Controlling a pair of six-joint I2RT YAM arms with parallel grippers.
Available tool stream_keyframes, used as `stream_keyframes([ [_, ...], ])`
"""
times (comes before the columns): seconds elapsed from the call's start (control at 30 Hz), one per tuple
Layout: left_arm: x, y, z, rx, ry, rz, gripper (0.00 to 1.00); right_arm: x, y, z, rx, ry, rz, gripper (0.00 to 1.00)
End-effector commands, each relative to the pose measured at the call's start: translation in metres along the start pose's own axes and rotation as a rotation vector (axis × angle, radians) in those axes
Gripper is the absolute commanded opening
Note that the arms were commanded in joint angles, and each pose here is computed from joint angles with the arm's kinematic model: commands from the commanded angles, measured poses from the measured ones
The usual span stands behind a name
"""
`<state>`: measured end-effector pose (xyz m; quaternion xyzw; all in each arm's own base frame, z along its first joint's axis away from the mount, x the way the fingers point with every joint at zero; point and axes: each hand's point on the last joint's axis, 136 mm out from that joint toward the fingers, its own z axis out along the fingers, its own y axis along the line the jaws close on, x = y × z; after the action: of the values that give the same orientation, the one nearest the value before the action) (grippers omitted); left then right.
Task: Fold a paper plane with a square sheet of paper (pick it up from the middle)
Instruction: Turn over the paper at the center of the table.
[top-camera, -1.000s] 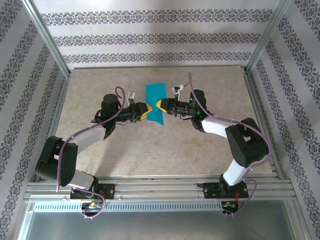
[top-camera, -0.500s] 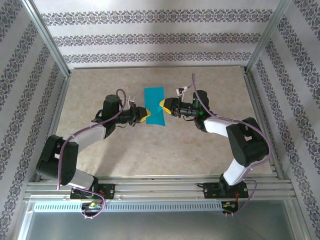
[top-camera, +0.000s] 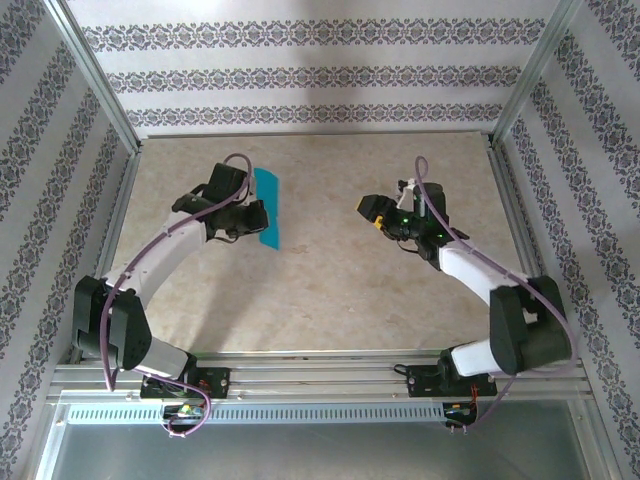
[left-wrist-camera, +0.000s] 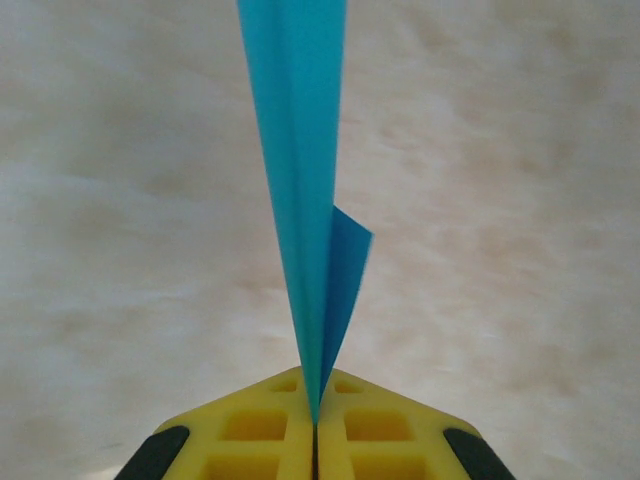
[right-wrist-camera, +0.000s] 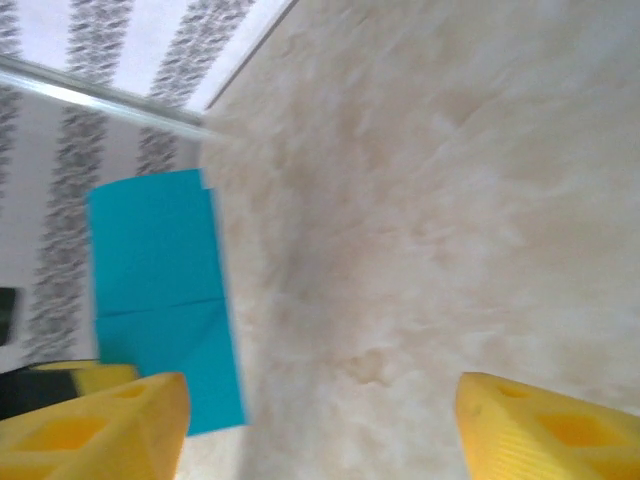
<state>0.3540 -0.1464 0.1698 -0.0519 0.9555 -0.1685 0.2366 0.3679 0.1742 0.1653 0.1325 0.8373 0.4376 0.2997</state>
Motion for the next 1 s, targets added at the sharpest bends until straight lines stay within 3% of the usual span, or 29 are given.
stream_keyframes([
  [0.0, 0.018, 0.069, -0.021, -0.502, 0.117, 0.243, 0.09, -0.014, -0.028, -0.027, 0.227, -0.098, -0.110, 0.77],
  [0.23, 0.013, 0.077, -0.008, -0.894, 0.196, 0.473, 0.09, -0.026, -0.034, -0.060, 0.319, -0.230, -0.157, 0.79],
  [0.47, 0.034, 0.051, 0.055, -0.979, 0.285, 0.590, 0.09, -0.024, -0.038, -0.065, 0.326, -0.237, -0.122, 0.78],
  [0.7, 0.073, 0.025, 0.111, -0.823, 0.395, 0.554, 0.12, -0.027, -0.047, -0.070, 0.361, -0.267, -0.102, 0.75],
  [0.97, 0.090, -0.011, 0.126, -0.570, 0.448, 0.456, 0.31, -0.024, -0.053, -0.069, 0.374, -0.261, -0.077, 0.76],
])
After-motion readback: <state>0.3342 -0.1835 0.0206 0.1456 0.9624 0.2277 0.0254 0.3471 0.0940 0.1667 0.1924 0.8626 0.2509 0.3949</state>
